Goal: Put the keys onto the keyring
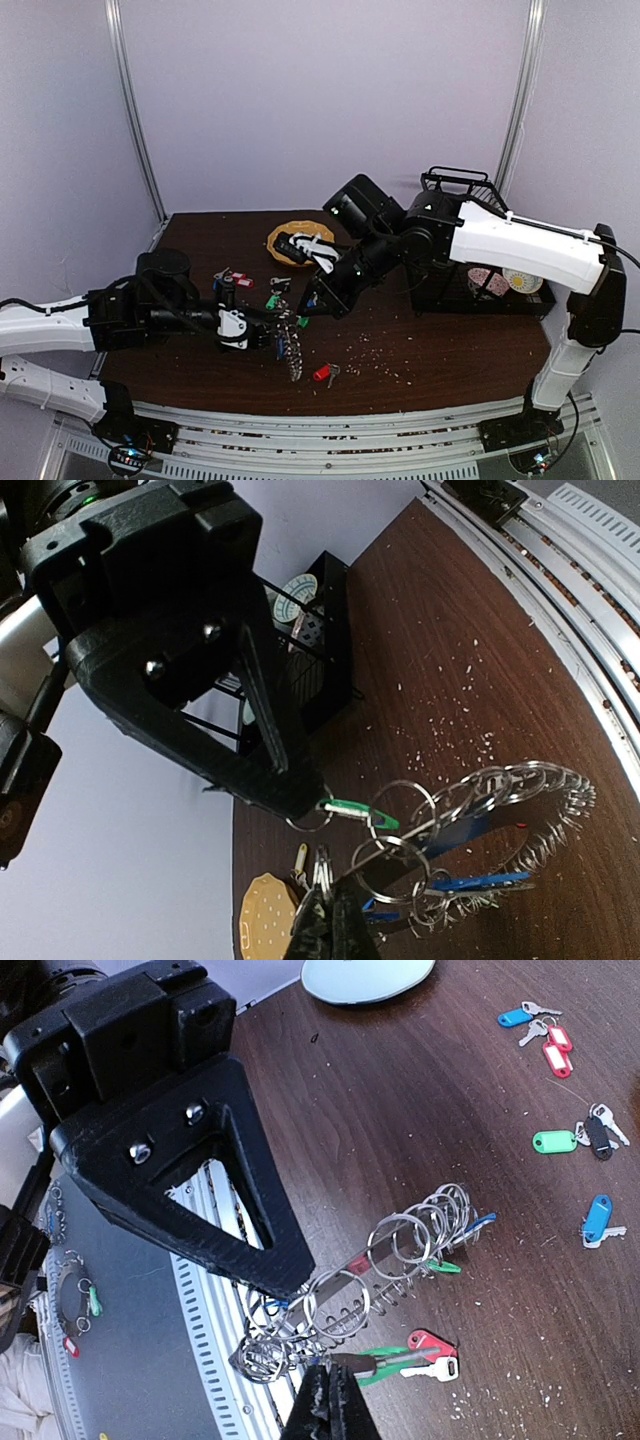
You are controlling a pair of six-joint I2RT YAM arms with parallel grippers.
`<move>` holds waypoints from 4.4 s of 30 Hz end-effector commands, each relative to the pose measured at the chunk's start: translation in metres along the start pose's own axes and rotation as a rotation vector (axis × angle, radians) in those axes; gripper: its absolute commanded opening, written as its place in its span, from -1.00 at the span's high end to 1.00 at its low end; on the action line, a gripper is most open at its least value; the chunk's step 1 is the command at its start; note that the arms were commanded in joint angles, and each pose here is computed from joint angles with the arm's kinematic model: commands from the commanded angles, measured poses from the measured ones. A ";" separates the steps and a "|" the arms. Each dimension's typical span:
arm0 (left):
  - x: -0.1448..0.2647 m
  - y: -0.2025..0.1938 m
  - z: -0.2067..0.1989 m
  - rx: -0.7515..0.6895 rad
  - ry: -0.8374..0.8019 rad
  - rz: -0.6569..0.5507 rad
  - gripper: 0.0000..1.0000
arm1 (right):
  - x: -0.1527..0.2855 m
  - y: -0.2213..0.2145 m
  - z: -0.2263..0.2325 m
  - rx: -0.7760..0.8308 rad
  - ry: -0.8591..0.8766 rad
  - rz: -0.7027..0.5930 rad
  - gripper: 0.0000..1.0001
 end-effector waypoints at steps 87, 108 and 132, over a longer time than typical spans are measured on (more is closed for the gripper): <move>-0.014 0.092 0.008 0.334 -0.373 -0.345 1.00 | 0.055 -0.030 0.074 1.741 -0.311 -0.283 1.00; -0.015 0.091 0.006 0.340 -0.380 -0.323 1.00 | 0.050 -0.015 0.071 1.703 -0.371 -0.330 1.00; -0.009 0.054 0.034 0.187 0.063 -0.099 1.00 | 0.119 0.003 0.022 0.466 -0.374 -0.355 1.00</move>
Point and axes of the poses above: each gripper's point midway between its finger pads, its own x axis back along the fingers, its own z axis along the line the jaws close on, y = z × x, the point moved 5 cm from there along x, back along the fingers, and after that the axes turned 15 degrees about x, right-handed, at the moved point
